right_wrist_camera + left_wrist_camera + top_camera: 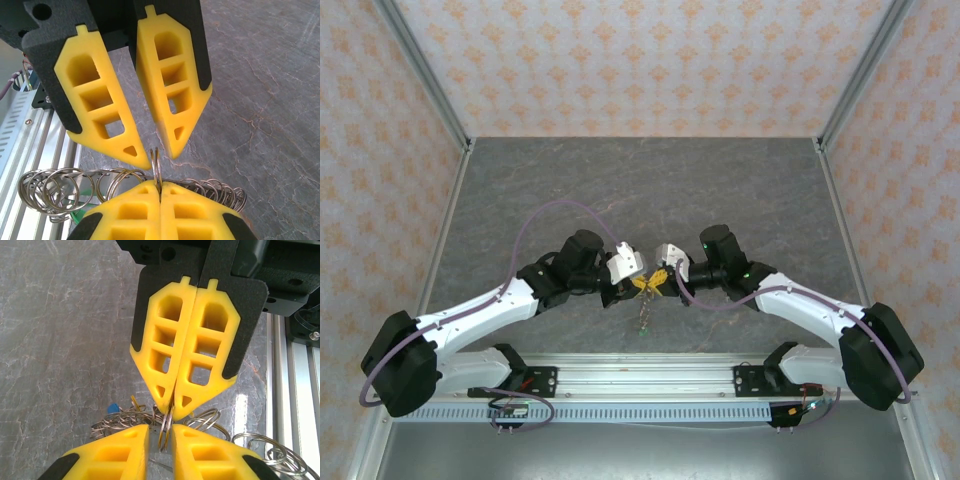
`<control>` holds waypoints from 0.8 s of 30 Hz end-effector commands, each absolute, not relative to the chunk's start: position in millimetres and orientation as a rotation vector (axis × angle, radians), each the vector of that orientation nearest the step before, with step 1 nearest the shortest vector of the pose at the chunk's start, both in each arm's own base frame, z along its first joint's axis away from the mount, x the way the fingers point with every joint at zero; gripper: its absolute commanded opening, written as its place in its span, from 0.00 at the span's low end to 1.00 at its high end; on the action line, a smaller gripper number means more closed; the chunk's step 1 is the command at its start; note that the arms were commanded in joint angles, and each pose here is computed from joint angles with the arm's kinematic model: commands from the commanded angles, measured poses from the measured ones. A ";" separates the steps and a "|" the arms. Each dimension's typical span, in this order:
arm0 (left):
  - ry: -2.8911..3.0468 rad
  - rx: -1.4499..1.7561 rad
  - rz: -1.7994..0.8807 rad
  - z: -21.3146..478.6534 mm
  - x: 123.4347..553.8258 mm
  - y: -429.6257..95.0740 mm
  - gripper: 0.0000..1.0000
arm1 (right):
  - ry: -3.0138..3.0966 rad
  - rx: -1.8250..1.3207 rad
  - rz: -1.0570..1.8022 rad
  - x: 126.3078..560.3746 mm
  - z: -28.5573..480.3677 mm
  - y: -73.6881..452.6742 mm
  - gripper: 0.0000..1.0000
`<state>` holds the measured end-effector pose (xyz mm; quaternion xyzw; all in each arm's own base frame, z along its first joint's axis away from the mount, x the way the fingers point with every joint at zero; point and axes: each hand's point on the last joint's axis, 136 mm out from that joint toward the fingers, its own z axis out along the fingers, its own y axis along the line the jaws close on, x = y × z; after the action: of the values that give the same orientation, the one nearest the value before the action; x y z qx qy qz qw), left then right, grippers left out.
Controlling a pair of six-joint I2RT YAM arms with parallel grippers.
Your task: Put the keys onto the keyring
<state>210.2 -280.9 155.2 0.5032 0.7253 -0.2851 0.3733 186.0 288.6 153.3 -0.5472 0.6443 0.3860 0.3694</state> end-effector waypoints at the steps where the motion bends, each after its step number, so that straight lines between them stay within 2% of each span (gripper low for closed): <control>1: 1.846 1.317 -0.723 161.4 212.6 -282.3 0.17 | 1.522 -1.424 1.004 186.3 183.5 296.6 0.00; 13: 1.848 1.324 -0.710 160.2 214.4 -282.4 0.15 | 1.538 -1.412 0.994 188.7 183.4 296.4 0.00; 18: 1.843 1.316 -0.707 162.5 213.8 -281.1 0.09 | 1.544 -1.413 0.998 187.6 181.5 296.3 0.00; 21: 1.831 1.306 -0.706 164.5 214.5 -281.1 0.00 | 1.515 -1.405 0.987 186.0 191.4 294.2 0.00; 24: 1.821 1.298 -0.704 166.3 215.2 -281.2 0.00 | 1.509 -1.401 0.987 184.8 192.1 293.7 0.00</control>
<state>209.6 -281.3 152.5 0.5117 0.7246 -0.2821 0.3654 185.7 287.3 157.5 -0.5477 0.6433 0.3826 0.3739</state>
